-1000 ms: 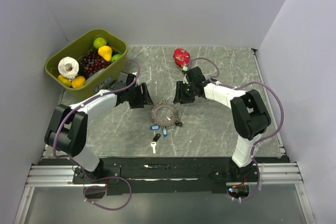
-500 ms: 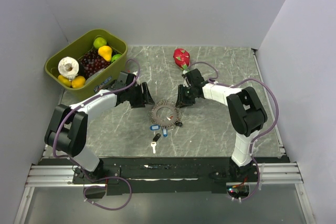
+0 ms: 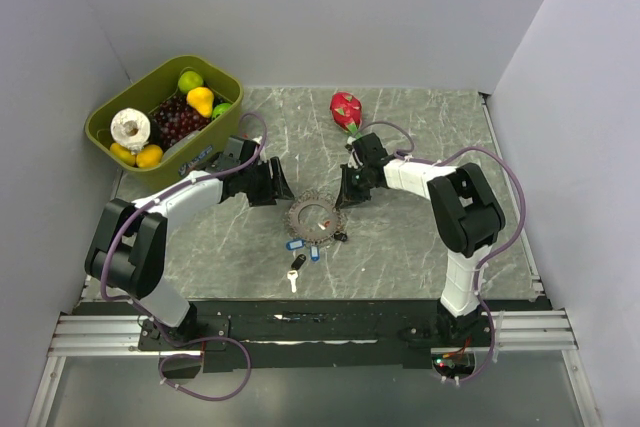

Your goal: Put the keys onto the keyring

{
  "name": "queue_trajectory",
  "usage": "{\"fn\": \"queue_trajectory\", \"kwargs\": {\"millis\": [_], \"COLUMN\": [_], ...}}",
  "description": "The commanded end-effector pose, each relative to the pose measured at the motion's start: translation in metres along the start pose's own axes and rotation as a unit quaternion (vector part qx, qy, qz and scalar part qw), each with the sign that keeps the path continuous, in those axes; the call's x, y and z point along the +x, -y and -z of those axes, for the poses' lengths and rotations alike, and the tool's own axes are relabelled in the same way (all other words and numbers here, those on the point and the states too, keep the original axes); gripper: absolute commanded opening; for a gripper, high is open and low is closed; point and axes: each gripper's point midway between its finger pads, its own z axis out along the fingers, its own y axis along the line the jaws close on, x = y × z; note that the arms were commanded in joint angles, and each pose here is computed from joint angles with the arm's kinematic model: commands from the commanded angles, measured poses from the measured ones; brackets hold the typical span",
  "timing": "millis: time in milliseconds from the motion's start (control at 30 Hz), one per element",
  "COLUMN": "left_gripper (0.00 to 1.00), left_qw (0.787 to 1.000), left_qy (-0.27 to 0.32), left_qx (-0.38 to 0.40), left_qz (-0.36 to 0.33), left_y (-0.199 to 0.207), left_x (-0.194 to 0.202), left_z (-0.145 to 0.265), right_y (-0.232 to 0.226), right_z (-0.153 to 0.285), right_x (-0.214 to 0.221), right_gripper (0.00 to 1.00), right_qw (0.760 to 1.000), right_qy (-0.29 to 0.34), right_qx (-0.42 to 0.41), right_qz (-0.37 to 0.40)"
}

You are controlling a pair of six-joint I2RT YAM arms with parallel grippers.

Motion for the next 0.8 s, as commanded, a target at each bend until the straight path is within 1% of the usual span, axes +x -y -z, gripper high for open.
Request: {"fn": "queue_trajectory", "kwargs": {"millis": [0,133,300,333,367,467,533,567,633,700,733,767], "left_gripper": [0.65,0.65,0.65,0.65,0.65,0.65,0.65,0.66,0.66,0.66,0.66,0.66], "left_qw": [0.999,0.998,0.996,0.995,0.995,0.992,0.99,0.989,0.987,0.982,0.98,0.976], "left_qy": [0.033,0.048,0.074,0.08,0.084,0.103,0.114,0.119,0.126,0.139,0.143,0.154], "left_qx": [0.018,0.023,0.033,0.036,0.036,0.039,0.045,0.049,0.065,0.081,0.09,0.101], "left_qz": [-0.014,-0.024,-0.041,-0.044,-0.047,-0.058,-0.066,-0.07,-0.081,-0.097,-0.104,-0.116], "left_y": [0.016,0.021,0.03,0.033,0.034,0.039,0.043,0.045,0.053,0.06,0.065,0.071], "left_x": [-0.021,-0.027,-0.039,-0.042,-0.044,-0.052,-0.055,-0.057,-0.059,-0.062,-0.062,-0.065], "left_z": [0.012,0.019,0.032,0.035,0.037,0.047,0.053,0.055,0.062,0.069,0.073,0.08], "right_y": [-0.01,-0.017,-0.038,-0.041,-0.051,-0.063,-0.069,-0.077,-0.083,-0.095,-0.099,-0.102], "right_z": [0.018,0.038,0.072,0.076,0.088,0.108,0.114,0.123,0.126,0.135,0.138,0.144], "right_x": [-0.029,-0.045,-0.061,-0.062,-0.067,-0.071,-0.068,-0.071,-0.063,-0.056,-0.051,-0.052], "right_gripper": [0.0,0.0,0.0,0.0,0.0,0.0,0.0,0.0,0.0,0.0,0.0,0.0], "right_qw": [0.999,0.995,0.985,0.982,0.976,0.964,0.956,0.948,0.94,0.925,0.921,0.913], "right_qy": [0.043,0.07,0.115,0.119,0.139,0.163,0.17,0.188,0.189,0.197,0.193,0.201], "right_qx": [-0.001,0.004,-0.019,-0.026,-0.042,-0.061,-0.076,-0.088,-0.112,-0.145,-0.159,-0.16], "right_qz": [0.028,0.066,0.125,0.147,0.163,0.2,0.225,0.239,0.26,0.291,0.298,0.317]}}
